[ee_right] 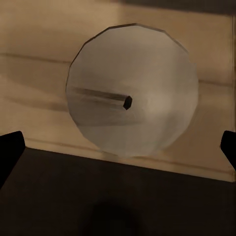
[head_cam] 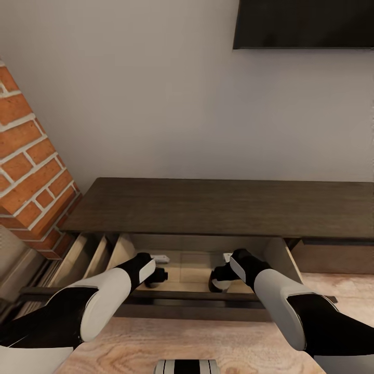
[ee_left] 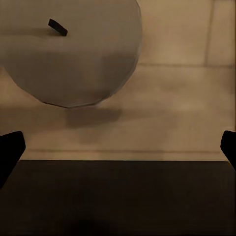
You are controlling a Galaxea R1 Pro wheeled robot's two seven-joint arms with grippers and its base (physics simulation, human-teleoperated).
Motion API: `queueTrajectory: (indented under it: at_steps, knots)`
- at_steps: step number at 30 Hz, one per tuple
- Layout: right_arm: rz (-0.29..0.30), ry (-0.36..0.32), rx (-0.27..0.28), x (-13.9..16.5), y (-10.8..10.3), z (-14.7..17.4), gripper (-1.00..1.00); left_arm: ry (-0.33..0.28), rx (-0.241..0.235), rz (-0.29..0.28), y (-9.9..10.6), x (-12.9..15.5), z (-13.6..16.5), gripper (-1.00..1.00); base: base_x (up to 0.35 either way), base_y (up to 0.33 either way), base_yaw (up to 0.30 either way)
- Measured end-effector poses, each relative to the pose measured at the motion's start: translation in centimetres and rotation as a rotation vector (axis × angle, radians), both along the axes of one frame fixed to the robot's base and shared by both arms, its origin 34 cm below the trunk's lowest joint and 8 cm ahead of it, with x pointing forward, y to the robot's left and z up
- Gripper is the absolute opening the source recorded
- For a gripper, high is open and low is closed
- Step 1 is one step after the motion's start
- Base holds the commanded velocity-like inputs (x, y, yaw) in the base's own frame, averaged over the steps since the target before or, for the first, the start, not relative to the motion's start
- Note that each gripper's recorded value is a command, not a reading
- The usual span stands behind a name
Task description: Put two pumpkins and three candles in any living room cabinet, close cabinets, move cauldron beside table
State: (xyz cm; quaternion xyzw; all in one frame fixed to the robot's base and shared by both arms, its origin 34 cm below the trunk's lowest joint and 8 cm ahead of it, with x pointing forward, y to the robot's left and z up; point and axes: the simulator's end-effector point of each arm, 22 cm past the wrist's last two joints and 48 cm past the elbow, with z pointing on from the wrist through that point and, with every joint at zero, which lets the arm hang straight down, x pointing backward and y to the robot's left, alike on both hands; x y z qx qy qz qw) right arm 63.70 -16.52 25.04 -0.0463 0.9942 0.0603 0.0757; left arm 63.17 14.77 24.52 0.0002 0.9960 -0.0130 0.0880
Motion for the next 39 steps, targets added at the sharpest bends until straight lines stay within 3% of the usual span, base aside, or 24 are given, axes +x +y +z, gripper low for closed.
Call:
queueTrajectory:
  at_steps: [9,17,23,35,39]
  knots:
    - [0.003,0.055,-0.009,-1.2,-0.2,0.5,1.0,0.043,0.001,-0.012,0.0,-0.8,0.6,1.0,0.0,0.0,0.0]
    - [0.003,0.05,-0.009,-1.0,-0.2,1.0,1.0,0.039,-0.004,-0.013,-0.1,-0.7,1.1,1.0,0.0,0.0,0.0]
    - [0.003,0.026,-0.009,-0.5,-0.2,2.4,1.0,0.07,0.002,-0.025,0.0,-1.2,2.4,1.0,0.0,0.0,0.0]
    - [0.006,0.059,-0.017,-1.1,-0.4,5.0,1.0,0.038,-0.001,-0.028,-0.1,-0.5,5.1,1.0,0.0,0.0,0.0]
    - [0.006,0.068,-0.017,-1.4,-0.4,5.2,1.0,0.087,0.002,-0.038,-0.1,-1.6,5.2,1.0,0.0,0.0,0.0]
